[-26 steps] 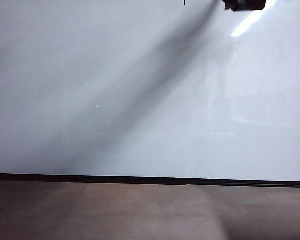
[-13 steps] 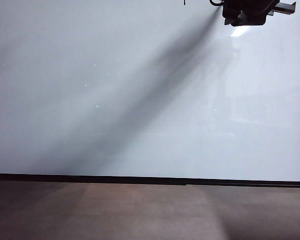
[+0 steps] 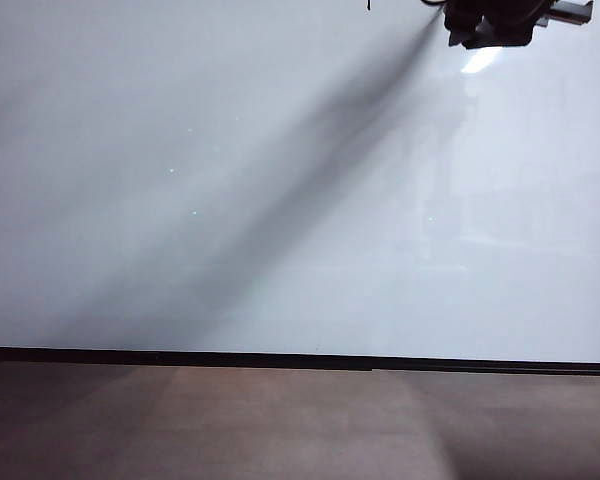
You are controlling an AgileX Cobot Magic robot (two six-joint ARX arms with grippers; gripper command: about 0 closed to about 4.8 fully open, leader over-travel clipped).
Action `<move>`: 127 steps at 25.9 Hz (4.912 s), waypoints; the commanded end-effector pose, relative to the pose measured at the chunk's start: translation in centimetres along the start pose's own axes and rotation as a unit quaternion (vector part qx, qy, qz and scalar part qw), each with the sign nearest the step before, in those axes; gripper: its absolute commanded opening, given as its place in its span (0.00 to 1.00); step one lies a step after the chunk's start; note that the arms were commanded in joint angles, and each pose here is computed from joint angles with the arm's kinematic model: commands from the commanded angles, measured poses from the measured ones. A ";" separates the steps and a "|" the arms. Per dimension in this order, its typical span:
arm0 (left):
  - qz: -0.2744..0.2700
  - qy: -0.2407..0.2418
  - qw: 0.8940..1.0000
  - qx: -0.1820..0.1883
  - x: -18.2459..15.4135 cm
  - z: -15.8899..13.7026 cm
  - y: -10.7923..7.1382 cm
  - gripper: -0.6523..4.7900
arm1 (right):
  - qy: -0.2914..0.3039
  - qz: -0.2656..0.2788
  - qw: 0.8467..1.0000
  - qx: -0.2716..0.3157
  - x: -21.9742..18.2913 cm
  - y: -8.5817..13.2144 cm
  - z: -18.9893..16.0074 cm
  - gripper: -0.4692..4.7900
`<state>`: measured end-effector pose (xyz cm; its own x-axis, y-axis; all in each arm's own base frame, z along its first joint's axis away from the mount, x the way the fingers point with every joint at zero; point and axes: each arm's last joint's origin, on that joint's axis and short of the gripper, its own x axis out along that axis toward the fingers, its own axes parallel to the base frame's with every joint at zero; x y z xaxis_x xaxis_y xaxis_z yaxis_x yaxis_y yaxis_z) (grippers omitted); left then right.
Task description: Reach to the right to find the marker pen, pick it up, and write the number 17 on the whiteboard.
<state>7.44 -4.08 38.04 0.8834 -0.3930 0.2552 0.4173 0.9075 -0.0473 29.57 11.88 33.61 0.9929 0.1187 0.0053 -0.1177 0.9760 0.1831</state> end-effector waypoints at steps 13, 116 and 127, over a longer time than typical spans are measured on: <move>0.000 -0.010 1.000 0.000 0.1 0.3 0.0 0.11 | -0.022 0.007 1.000 0.000 -6.4 0.1 0.8 0.07; 0.173 0.126 0.975 0.059 -4.9 -20.7 5.2 0.11 | -0.023 -0.206 0.976 -0.069 -25.7 -9.5 1.4 0.07; 0.173 0.129 0.975 0.058 -4.9 -20.8 5.2 0.11 | 0.017 -0.136 0.991 0.001 -22.1 -13.7 -13.6 0.07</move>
<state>9.73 -0.53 16.41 0.9975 -0.0694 -0.0143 0.0697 0.9973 0.0251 8.86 -1.77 17.26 0.9720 -0.1864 -0.1427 0.2086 0.9647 0.1608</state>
